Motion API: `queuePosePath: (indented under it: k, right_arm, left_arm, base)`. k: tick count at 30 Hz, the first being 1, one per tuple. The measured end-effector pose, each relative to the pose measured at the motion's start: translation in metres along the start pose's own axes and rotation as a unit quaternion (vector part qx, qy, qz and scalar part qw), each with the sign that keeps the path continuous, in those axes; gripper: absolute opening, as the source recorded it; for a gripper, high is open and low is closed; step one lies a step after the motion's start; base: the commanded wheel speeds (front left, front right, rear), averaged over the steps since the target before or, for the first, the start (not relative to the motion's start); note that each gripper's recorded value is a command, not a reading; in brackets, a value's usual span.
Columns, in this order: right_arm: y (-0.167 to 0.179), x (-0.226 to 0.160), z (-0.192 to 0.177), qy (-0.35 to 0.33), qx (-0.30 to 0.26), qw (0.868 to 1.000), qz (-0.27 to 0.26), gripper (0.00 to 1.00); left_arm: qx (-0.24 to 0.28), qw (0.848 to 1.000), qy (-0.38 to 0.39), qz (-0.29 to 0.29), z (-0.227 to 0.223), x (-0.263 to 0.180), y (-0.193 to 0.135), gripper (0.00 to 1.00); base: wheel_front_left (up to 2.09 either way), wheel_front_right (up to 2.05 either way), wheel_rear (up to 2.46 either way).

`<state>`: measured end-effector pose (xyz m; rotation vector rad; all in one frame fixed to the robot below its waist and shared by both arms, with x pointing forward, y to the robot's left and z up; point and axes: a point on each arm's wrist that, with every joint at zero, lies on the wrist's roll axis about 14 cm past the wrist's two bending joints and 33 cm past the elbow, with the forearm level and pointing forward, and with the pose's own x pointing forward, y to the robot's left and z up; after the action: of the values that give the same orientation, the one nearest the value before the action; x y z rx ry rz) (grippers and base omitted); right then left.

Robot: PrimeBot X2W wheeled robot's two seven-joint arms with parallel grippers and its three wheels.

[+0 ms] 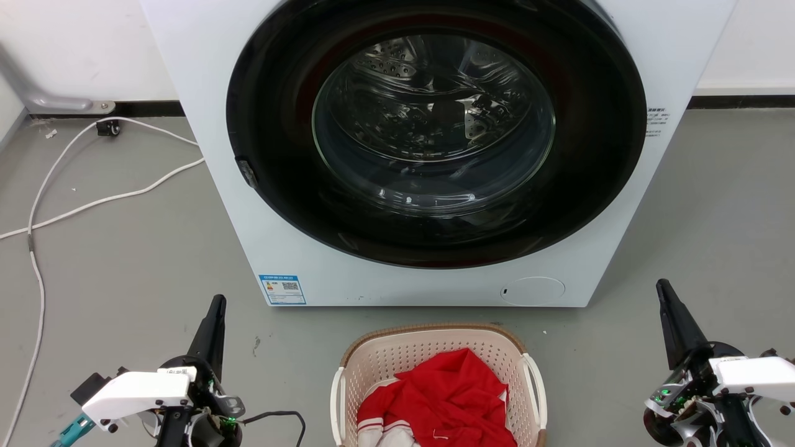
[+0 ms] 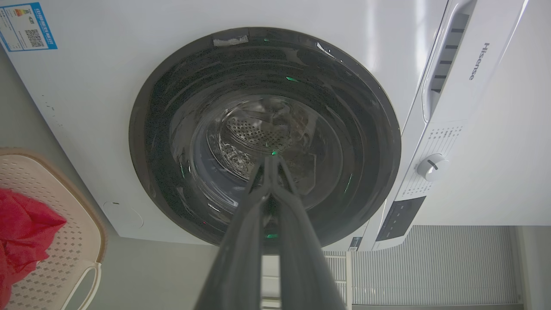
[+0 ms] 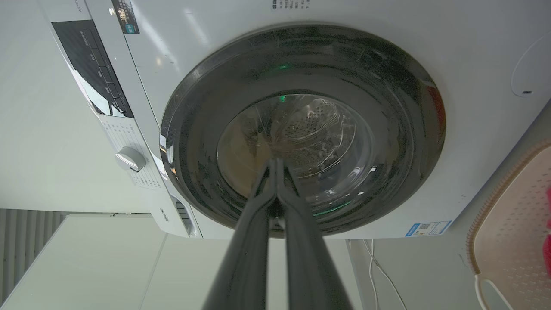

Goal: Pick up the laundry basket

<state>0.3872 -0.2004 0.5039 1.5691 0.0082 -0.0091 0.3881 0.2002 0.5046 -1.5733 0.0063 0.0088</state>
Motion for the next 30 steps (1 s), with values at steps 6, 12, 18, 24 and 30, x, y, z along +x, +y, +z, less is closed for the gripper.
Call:
queuePosePath:
  k: [6,12,18,24,30]
  right_arm:
    - [0.0,0.0,0.0,-0.001,0.0,1.0,0.0,0.0]
    - [0.0,0.0,0.0,-0.001,0.0,1.0,0.0,0.0]
    - [0.0,0.0,0.0,-0.001,0.0,1.0,0.0,0.0]
    - [-0.002,-0.001,0.001,-0.001,0.001,1.0,-0.003,1.0]
    - [-0.014,-0.008,0.0,-0.005,0.001,1.0,-0.021,1.0]
  left_arm:
    - [0.002,1.0,0.0,0.0,0.0,0.0,0.0,0.0]
    - [0.002,1.0,0.0,0.0,0.0,0.0,0.0,0.0]
    - [0.002,1.0,0.001,0.0,0.0,0.0,0.0,0.0]
    - [0.001,1.0,0.001,0.003,0.0,-0.001,0.002,1.0]
    - [0.002,1.0,0.004,0.022,-0.007,-0.006,0.015,1.0]
  base:
    - [0.0,0.0,0.0]
    - [0.0,0.0,0.0]
    - [0.0,0.0,0.0]
    - [0.0,0.0,0.0]
    - [0.0,0.0,0.0]
